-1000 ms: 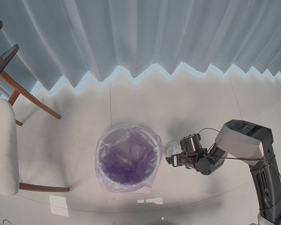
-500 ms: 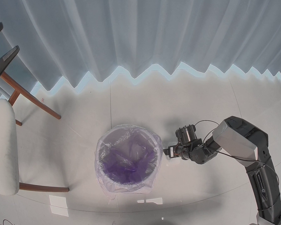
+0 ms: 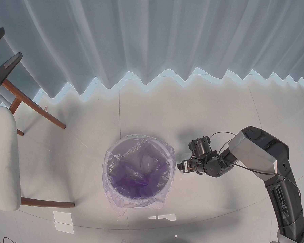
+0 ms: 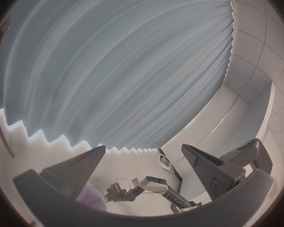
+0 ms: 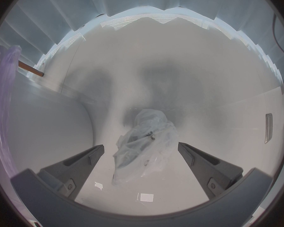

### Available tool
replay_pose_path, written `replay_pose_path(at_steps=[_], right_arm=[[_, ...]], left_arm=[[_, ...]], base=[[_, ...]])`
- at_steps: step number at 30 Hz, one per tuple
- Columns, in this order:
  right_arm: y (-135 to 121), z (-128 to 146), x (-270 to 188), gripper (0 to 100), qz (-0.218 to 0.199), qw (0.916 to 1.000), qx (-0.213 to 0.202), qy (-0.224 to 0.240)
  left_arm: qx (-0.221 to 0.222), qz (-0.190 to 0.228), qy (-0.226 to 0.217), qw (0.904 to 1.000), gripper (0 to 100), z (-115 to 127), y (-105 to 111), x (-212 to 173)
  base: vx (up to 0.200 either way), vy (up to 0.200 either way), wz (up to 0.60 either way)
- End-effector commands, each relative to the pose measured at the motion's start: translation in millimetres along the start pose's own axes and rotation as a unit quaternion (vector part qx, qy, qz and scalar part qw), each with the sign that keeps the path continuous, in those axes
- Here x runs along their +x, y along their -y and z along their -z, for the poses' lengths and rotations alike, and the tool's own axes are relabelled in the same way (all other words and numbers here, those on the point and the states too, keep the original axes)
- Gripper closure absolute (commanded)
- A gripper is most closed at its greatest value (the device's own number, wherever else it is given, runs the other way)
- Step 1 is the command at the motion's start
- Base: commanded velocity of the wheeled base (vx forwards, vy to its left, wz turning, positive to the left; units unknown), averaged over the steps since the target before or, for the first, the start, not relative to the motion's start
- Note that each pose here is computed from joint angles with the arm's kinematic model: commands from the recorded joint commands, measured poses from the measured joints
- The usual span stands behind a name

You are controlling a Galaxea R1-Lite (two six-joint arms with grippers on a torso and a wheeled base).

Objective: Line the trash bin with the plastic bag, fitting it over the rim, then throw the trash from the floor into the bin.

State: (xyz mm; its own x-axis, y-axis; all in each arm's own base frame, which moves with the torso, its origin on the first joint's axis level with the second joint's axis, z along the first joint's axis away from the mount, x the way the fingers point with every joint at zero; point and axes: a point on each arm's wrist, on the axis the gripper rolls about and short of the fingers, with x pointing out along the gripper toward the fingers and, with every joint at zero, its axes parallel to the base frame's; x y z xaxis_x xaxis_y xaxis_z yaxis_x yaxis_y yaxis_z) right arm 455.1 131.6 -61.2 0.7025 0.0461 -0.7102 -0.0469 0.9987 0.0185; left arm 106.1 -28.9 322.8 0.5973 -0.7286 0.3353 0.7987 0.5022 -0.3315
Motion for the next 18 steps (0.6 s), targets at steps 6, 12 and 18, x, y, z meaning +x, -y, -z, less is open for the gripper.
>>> replay_pose_path(at_steps=[6,12,18], right_arm=[[-1.0,-3.5,-0.8,100,0.000,1.0000,0.003,-0.002],[-0.9,-2.9,-0.8,100,0.000,1.0000,0.003,-0.004],[0.8,-2.8,-6.4,100,0.017,0.9998,0.010,-0.003]], left_arm=[[-0.001,0.000,-0.002,1.0000,0,0.8,-1.1,0.5],[-0.001,0.000,-0.001,1.0000,0,0.7,-0.7,0.2],[0.000,0.001,-0.001,1.0000,0,0.6,-0.1,0.0]], base=[[0.000,0.000,0.00],[0.000,0.000,0.00],[0.000,0.000,0.00]])
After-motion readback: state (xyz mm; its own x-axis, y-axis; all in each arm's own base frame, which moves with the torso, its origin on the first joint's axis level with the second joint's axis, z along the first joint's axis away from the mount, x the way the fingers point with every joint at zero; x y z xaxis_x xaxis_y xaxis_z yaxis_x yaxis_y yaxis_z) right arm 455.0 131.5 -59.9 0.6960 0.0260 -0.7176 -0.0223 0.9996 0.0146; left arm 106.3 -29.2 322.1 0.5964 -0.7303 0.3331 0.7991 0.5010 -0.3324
